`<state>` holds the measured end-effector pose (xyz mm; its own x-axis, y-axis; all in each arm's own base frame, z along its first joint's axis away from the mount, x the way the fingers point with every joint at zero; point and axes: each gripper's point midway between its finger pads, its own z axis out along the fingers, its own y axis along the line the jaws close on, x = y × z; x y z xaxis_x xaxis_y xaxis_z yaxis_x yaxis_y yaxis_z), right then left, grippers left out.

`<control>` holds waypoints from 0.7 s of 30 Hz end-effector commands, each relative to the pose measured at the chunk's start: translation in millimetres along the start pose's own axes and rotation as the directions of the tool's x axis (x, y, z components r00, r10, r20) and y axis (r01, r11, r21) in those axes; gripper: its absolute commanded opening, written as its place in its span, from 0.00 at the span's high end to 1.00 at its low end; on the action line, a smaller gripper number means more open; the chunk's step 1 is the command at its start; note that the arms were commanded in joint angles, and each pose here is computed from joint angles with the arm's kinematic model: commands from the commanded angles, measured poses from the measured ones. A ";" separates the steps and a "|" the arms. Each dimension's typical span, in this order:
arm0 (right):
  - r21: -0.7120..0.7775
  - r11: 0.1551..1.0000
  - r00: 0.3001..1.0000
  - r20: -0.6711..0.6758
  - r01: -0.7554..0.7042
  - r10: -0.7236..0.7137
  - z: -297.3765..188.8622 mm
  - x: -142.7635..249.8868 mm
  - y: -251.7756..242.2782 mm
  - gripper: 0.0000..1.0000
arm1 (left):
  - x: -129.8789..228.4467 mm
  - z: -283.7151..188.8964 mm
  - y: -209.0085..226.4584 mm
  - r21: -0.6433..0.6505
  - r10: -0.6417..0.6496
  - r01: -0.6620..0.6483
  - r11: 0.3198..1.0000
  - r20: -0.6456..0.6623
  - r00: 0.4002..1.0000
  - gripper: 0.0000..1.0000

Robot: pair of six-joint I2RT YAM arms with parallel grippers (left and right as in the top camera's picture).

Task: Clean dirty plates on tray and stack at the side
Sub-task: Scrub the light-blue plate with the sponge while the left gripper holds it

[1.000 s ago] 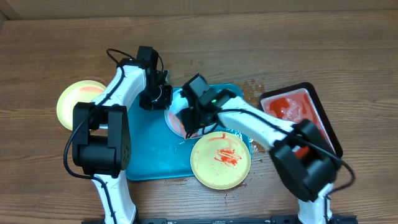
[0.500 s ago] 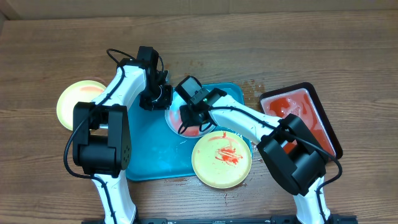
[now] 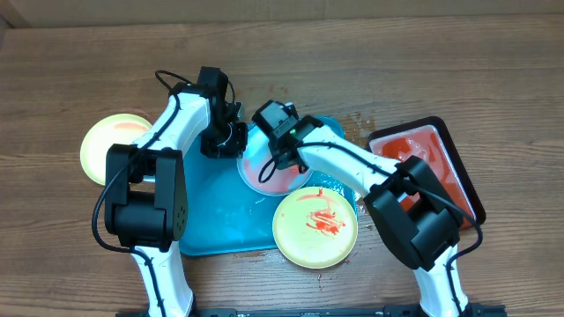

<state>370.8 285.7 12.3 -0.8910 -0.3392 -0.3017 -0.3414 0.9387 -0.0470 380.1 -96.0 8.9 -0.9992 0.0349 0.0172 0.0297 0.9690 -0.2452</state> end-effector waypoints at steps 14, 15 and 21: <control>-0.465 0.875 0.990 -0.103 -0.134 0.097 -3.4 4.1 92.9 0.96 | 9.6 11.9 6.3 -0.017 -0.018 0.017 1.000 -0.050 0.999 0.96; -0.450 0.880 0.988 -0.087 -0.153 0.127 -1.4 -2.6 87.2 0.96 | 9.9 12.0 5.8 -0.017 -0.017 0.016 1.000 -0.051 0.999 0.95; -0.364 0.878 0.942 0.006 -0.310 0.335 8.4 -41.7 44.9 0.96 | 10.5 12.7 3.3 -0.017 -0.011 0.010 1.000 -0.053 0.999 0.96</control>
<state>358.4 371.2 21.5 -0.9446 -0.1803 -0.2745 -0.2914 0.8456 0.4473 377.6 -88.9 7.7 -0.9992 0.0242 0.0307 0.0166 0.9735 -0.2281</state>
